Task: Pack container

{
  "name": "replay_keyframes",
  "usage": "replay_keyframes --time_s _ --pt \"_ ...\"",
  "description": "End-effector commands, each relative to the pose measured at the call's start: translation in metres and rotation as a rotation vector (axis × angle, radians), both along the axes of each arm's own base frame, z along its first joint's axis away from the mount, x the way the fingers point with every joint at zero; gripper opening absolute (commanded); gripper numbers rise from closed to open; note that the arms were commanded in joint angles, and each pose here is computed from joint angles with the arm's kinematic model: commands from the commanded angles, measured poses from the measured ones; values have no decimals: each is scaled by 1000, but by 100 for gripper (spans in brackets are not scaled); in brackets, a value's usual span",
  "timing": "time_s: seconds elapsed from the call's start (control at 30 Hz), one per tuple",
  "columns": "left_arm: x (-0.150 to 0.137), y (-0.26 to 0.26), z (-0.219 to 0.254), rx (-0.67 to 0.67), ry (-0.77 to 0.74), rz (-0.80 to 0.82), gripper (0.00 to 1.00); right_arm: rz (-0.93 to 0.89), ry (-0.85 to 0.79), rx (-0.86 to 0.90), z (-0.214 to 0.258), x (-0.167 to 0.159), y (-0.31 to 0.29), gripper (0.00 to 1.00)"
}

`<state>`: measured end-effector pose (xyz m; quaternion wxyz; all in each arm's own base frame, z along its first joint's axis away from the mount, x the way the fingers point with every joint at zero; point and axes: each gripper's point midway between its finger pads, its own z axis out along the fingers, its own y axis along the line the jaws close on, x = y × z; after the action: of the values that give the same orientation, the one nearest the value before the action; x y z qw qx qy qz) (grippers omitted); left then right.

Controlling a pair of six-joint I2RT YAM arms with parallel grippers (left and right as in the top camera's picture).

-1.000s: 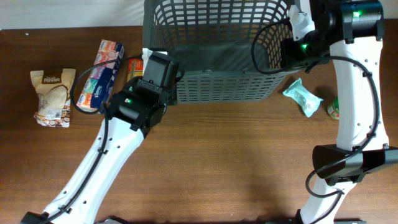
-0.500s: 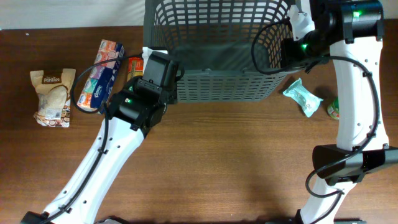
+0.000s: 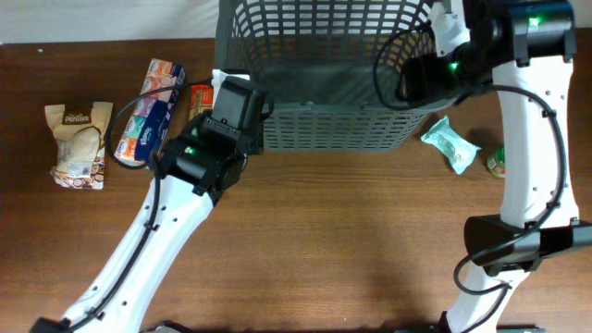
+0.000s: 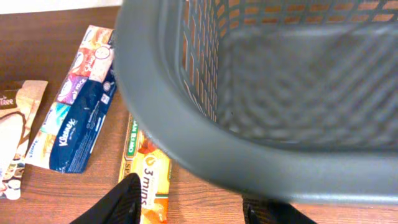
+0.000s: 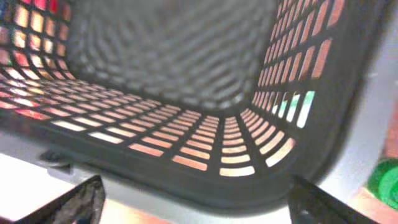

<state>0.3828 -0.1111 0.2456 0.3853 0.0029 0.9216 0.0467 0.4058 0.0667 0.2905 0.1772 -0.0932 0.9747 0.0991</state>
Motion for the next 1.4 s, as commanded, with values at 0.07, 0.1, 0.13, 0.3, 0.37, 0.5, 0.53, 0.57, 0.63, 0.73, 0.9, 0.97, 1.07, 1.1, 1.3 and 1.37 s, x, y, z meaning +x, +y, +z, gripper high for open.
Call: replay_keyframes --time_s 0.07,0.1,0.13,0.3,0.37,0.5,0.53,0.57,0.63,0.73,0.9,0.97,1.07,1.1,1.3,1.37 --pt "-13 11 46 -29 -109 3 49 32 -155 81 52 -5 14 97" --pt "-16 12 50 -29 -117 0 49 38 -177 93 59 -5 16 99" --pt "-18 13 53 -29 -122 -3 49 44 -201 104 67 -6 18 99" --pt "-35 21 61 -22 -118 -7 69 -9 -344 74 109 -18 4 99" --pt "-44 25 61 -16 -103 -7 87 -111 -398 10 126 -27 -21 99" --pt "-63 34 68 -12 -95 -7 99 -315 -527 -60 169 -66 -77 99" --pt "-65 35 71 -16 -104 -6 99 -359 -550 -70 177 -75 -88 99" --pt "-66 37 74 -18 -114 -3 99 -415 -576 -79 185 -87 -102 99" --pt "-69 43 80 -6 -136 17 99 -519 -619 -93 199 -107 -125 99" --pt "-70 55 86 32 -162 64 99 -680 -644 -108 207 -134 -155 99" --pt "-71 66 89 80 -177 114 99 -1001 -575 -170 191 -173 -206 99" --pt "-71 67 89 81 -177 115 99 -1071 -509 -171 174 -180 -218 99" --pt "-71 67 89 81 -177 115 99 -1116 -389 -183 143 -182 -231 99" --pt "-71 67 89 81 -177 115 99 -1123 -350 -184 133 -182 -233 99" --pt "-74 68 85 92 -154 112 99 -945 -161 40 80 -148 -201 99" --pt "-77 69 82 101 -138 110 99 -948 -133 40 71 -145 -203 99"
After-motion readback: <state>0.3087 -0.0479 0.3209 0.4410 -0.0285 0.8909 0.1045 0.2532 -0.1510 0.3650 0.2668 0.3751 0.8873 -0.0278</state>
